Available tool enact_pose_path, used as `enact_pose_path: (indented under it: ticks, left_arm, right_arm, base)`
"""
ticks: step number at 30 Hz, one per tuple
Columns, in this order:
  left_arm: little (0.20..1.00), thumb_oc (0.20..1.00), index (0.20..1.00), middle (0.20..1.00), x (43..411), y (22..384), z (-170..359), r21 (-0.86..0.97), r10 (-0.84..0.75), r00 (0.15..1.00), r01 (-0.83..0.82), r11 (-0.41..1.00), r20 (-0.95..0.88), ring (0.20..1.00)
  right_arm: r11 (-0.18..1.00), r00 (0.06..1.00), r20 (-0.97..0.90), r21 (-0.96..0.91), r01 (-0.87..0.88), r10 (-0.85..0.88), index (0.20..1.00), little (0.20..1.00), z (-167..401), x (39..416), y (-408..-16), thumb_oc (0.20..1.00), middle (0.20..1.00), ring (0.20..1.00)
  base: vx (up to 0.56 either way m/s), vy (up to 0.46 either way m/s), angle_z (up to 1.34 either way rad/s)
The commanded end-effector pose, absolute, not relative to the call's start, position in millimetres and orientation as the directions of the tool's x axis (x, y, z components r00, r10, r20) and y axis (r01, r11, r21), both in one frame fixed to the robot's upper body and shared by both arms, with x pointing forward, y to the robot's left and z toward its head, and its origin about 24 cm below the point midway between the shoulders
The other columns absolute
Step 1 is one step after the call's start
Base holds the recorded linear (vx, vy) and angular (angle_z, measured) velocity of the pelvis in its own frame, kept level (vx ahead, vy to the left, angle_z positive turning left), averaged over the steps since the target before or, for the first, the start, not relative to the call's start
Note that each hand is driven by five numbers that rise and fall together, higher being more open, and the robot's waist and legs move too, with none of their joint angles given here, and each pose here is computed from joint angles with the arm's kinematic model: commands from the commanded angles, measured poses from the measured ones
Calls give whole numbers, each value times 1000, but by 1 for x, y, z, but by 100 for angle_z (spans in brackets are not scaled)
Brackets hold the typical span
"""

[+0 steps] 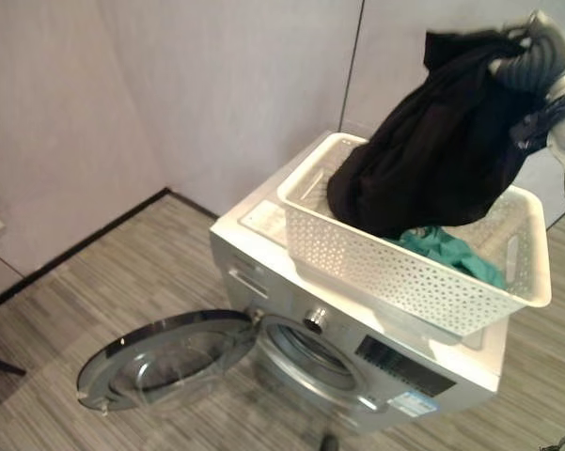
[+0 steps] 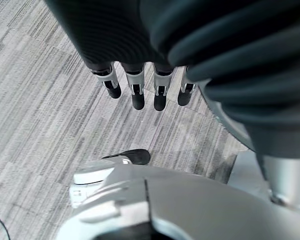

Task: Grab the laundry basket,head to the washer,open it,put in the laundry and shut it.

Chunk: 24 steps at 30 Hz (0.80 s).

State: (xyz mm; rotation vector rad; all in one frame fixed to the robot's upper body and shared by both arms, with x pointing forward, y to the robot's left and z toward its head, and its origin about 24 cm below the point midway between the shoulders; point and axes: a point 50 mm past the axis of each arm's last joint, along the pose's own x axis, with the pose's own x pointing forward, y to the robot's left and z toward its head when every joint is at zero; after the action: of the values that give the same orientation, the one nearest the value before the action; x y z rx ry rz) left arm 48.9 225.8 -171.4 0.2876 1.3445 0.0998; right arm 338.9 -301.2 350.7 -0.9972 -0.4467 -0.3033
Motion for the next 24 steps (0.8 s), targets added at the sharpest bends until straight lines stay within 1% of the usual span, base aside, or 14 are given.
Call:
enact_pose_path:
  ticks: [1,5,6,10,11,12,13,15,16,21,24]
  left_arm:
    - [1000,1000,1000,1000,53,240,-168,338,294,220,200,920,-930,1000]
    - [1000,1000,1000,1000,54,237,-169,339,291,229,212,917,-929,1000]
    - [1000,1000,1000,1000,55,235,-169,343,292,236,214,915,-927,1000]
    - [1000,1000,1000,1000,54,234,-169,343,291,236,225,912,-927,1000]
    - [1000,1000,1000,1000,54,234,-169,344,290,238,230,910,-927,1000]
    - [1000,1000,1000,1000,54,234,-169,345,289,238,240,907,-927,1000]
    - [1000,1000,1000,1000,55,233,-169,345,289,241,241,907,-927,1000]
    - [1000,1000,1000,1000,57,233,-169,353,293,248,247,902,-923,1000]
    - [1000,1000,1000,1000,57,233,-169,353,292,250,248,902,-923,1000]
    - [1000,1000,1000,1000,60,235,-168,371,297,272,284,884,-915,1000]
    - [1000,1000,1000,1000,59,237,-168,377,302,271,295,878,-914,1000]
  right_arm:
    - [512,679,730,-556,655,-77,200,200,399,322,-290,200,200,200]
    - [492,644,760,-530,691,-85,200,200,396,320,-290,200,200,200]
    - [449,631,772,-539,713,-77,200,200,395,319,-287,200,200,200]
    - [401,613,786,-536,742,-84,200,200,396,317,-288,200,200,200]
    - [379,602,794,-532,757,-89,200,200,399,316,-289,200,200,200]
    - [321,589,803,-538,779,-84,200,200,402,315,-290,200,200,200]
    - [303,584,807,-537,787,-86,200,200,402,314,-291,200,200,200]
    - [210,557,825,-530,821,-96,200,200,406,310,-297,200,200,200]
    - [198,551,828,-526,827,-100,200,200,407,310,-298,200,200,200]
    - [5,462,874,-467,884,-150,200,200,429,296,-318,200,200,200]
    - [0,415,896,-420,908,-157,200,200,446,289,-318,200,200,200]
  base:
    - [0,0,0]
    - [0,0,0]
    - [0,0,0]
    - [0,0,0]
    - [0,0,0]
    - [0,0,0]
    - [0,0,0]
    - [0,0,0]
    - [0,0,0]
    - [0,0,0]
    - [0,0,0]
